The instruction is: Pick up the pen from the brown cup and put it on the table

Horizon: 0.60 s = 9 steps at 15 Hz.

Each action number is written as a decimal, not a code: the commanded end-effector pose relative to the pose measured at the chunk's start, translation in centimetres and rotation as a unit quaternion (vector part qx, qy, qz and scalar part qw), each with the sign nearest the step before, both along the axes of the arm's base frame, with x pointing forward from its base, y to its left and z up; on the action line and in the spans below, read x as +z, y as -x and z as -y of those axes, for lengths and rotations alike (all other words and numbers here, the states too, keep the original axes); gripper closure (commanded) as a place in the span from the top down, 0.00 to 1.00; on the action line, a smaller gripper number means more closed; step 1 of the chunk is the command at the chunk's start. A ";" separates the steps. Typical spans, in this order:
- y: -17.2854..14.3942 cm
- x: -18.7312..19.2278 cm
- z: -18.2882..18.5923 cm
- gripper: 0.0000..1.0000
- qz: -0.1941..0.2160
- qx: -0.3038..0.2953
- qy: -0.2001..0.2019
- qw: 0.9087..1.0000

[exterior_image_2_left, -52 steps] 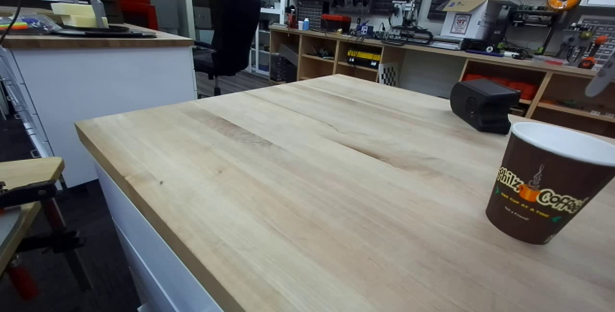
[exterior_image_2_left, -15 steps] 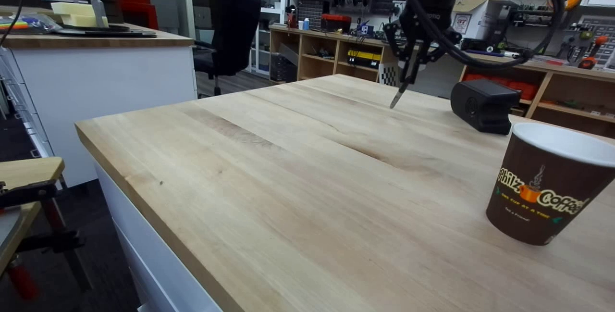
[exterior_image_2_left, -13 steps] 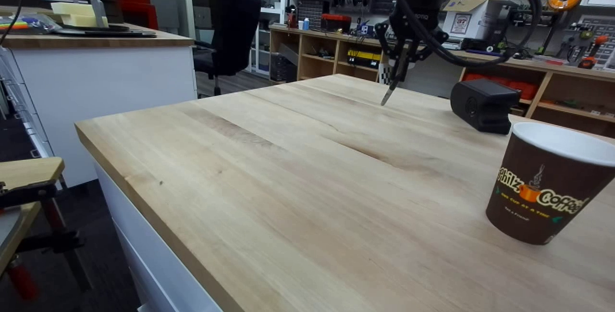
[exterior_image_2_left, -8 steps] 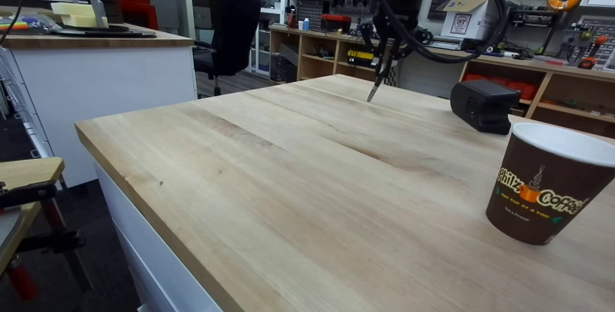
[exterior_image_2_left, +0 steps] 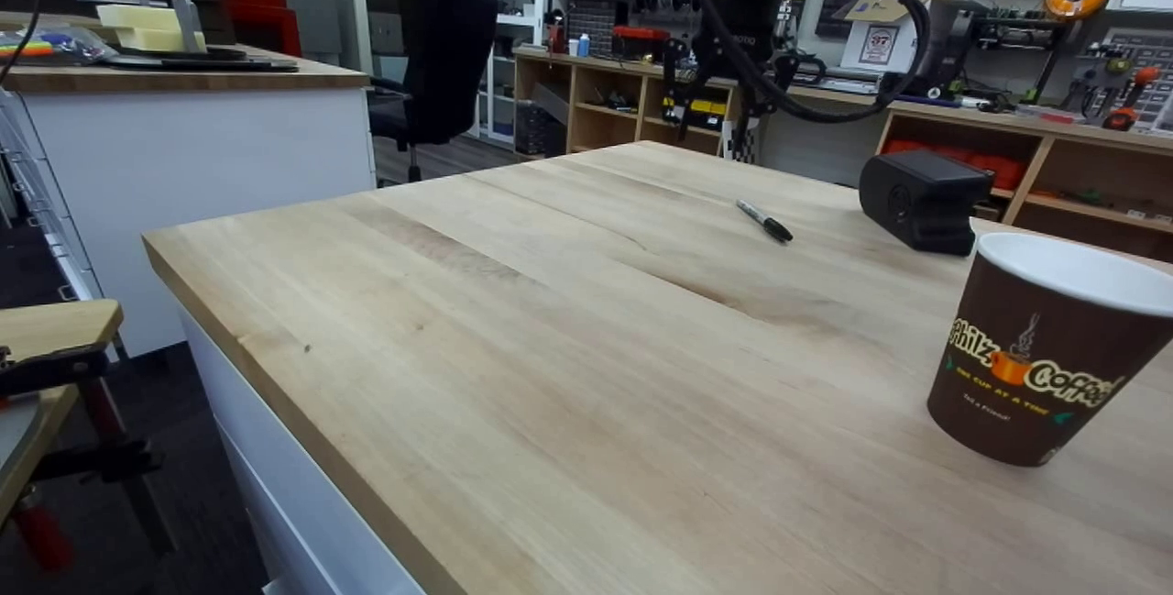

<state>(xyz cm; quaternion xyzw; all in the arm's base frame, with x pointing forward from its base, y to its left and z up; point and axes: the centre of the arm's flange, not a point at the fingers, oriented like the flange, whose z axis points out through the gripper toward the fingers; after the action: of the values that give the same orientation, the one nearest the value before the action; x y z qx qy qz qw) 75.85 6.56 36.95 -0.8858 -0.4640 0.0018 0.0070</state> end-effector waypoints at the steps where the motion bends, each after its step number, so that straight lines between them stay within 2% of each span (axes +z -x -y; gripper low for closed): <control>1: 1.6 1.1 -0.4 0.96 -0.019 -0.008 0.012 1.000; 3: 2.1 1.4 -0.6 1.00 -0.021 -0.009 0.017 1.000; 6: 2.7 2.3 -0.3 1.00 -0.008 -0.013 0.032 0.999; 7: 0.5 1.0 -0.1 1.00 -0.009 0.000 0.012 1.000; 9: 0.5 1.2 -0.2 1.00 -0.008 0.000 0.011 1.000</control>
<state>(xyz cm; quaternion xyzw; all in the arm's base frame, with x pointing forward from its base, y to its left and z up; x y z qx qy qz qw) 75.32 6.79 38.11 -0.8858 -0.4638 0.0138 0.0004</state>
